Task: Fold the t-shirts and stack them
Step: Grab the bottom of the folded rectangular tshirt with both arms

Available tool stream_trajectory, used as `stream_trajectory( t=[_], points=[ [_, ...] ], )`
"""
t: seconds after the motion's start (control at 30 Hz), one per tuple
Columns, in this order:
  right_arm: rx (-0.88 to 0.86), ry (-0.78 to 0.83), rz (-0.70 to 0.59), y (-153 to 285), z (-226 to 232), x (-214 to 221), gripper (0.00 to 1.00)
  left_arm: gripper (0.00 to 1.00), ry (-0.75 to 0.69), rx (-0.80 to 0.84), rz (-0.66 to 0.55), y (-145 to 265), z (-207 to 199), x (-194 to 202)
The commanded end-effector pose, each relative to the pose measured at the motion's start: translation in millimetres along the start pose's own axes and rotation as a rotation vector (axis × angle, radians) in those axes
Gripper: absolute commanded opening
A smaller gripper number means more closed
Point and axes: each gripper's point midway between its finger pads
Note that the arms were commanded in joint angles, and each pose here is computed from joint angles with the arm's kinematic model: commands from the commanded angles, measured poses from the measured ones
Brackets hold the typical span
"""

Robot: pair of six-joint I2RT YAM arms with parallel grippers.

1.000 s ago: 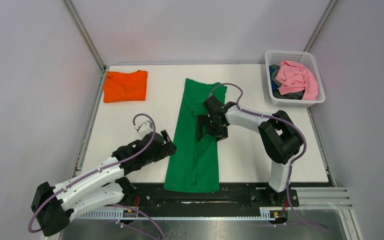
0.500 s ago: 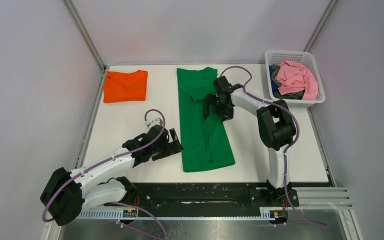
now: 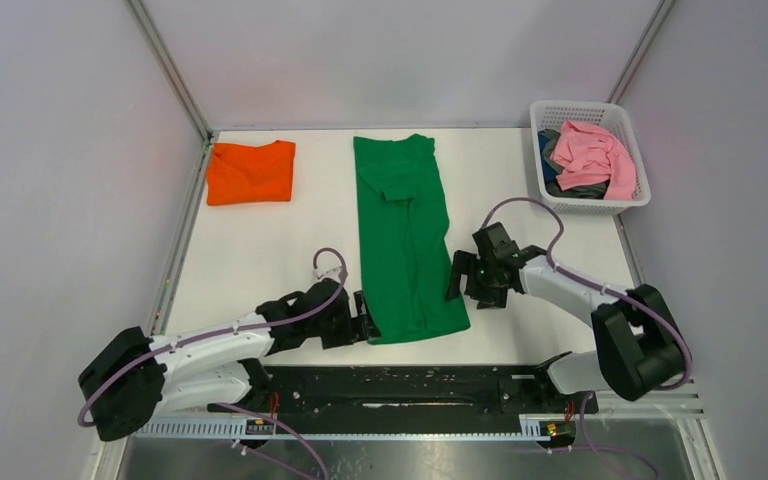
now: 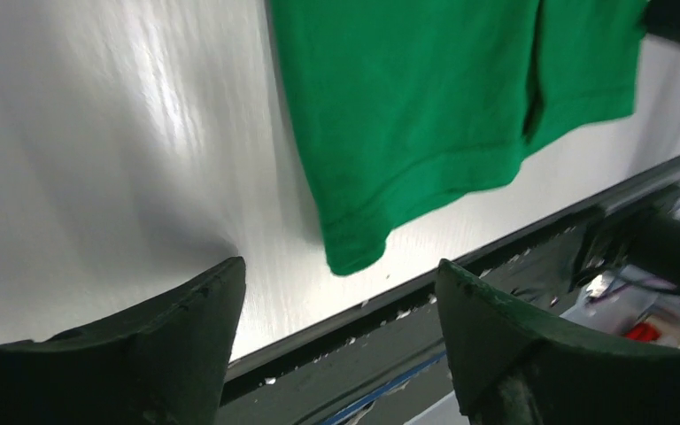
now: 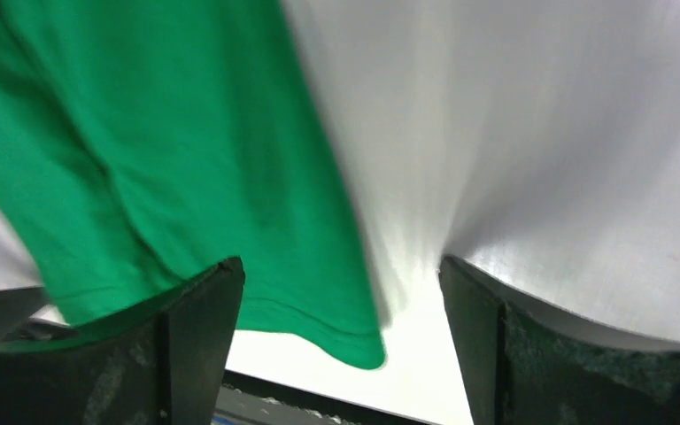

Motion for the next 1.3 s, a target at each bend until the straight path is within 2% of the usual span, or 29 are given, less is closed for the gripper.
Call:
stream_trajectory(
  t=[0.0, 0.27, 0.47, 0.57, 0.63, 0.8, 0.93, 1.07, 1.27],
  points=[
    [-0.125, -0.050, -0.006, 2, 15, 22, 0.86, 0.73, 0.019, -0.015, 0.041, -10, 0, 17],
    [-0.146, -0.061, 0.052, -4, 3, 65, 0.67, 0.41, 0.028, -0.103, 0.046, -25, 13, 26],
    [-0.152, -0.062, 0.092, -8, -1, 81, 0.51, 0.33, 0.007, -0.179, -0.039, -31, 22, 10],
    [-0.154, -0.072, 0.106, -9, -3, 89, 0.45, 0.19, 0.003, -0.203, -0.053, -32, 24, 7],
    [-0.152, -0.076, 0.116, -8, -4, 94, 0.37, 0.00, 0.001, -0.208, -0.056, -33, 26, 6],
    [-0.174, -0.041, 0.157, 0, 1, 111, 0.12, 0.00, -0.021, -0.199, 0.035, -29, 38, 27],
    [-0.175, 0.040, 0.225, 12, 8, 139, 0.09, 0.00, -0.013, -0.186, 0.106, -16, 56, 50],
    [-0.198, 0.040, 0.253, 21, 15, 163, 0.07, 0.00, 0.009, -0.137, 0.146, 0, 56, 69],
    [-0.339, 0.031, 0.174, 41, 40, 160, 0.03, 0.00, 0.021, 0.042, 0.153, 16, 22, 79]
  ],
)
Point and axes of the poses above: each gripper's point midway between its finger pads, its own y axis back along the fingers, its own z axis along the line the jaws close on, x = y × z, and after that the axes turned 12 degrees about y, right-handed
